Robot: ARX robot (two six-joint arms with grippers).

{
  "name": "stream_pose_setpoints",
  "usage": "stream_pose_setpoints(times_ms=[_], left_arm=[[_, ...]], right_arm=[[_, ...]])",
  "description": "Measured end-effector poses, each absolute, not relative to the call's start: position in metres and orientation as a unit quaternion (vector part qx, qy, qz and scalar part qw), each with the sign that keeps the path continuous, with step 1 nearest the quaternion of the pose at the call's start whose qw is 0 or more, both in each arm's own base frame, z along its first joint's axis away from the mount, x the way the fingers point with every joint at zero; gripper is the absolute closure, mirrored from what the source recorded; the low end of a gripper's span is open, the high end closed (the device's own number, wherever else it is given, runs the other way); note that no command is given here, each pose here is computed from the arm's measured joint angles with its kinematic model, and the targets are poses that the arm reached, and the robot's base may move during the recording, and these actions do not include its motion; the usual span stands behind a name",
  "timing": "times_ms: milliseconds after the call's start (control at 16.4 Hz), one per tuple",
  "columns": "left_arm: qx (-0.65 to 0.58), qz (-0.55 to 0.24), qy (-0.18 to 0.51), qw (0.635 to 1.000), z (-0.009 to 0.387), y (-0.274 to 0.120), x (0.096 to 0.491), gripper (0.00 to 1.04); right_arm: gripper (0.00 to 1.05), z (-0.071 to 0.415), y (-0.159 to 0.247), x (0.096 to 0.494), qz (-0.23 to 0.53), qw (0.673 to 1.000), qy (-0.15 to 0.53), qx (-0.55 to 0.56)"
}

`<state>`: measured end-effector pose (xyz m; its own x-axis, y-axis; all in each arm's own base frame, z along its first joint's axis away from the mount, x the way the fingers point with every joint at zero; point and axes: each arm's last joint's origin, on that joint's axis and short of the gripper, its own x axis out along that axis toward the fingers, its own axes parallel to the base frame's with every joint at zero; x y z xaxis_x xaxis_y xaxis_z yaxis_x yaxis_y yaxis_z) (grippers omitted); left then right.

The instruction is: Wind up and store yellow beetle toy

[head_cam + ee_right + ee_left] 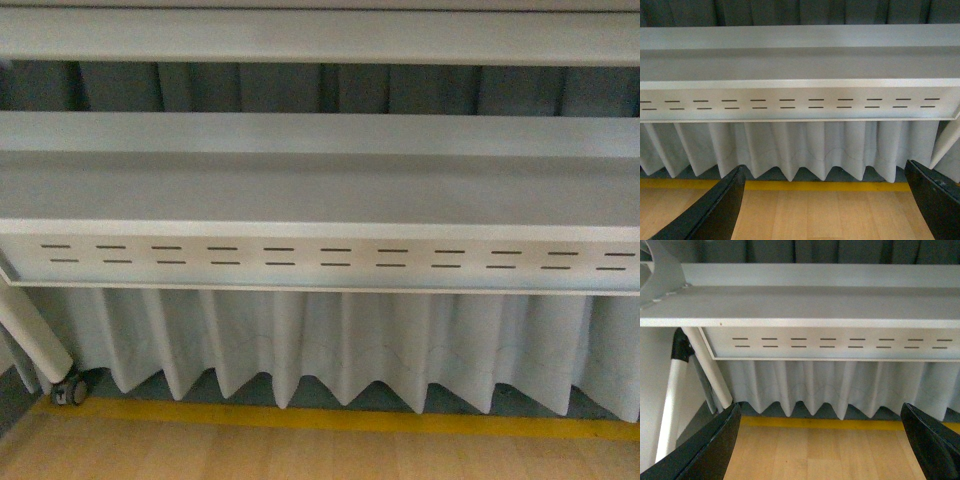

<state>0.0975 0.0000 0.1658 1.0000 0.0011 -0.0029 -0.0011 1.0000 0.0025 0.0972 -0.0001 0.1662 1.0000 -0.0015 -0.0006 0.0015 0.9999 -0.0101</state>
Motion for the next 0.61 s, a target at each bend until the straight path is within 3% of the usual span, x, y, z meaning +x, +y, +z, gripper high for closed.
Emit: stream_pose_setpoints(times_ms=[610], left_arm=[[0.001,0.000,0.000,1.000,0.1661,0.0000,0.0975,0.07]], right_arm=[[0.07,0.1665,0.0000,0.0972,0.000,1.000,-0.002,-0.005]])
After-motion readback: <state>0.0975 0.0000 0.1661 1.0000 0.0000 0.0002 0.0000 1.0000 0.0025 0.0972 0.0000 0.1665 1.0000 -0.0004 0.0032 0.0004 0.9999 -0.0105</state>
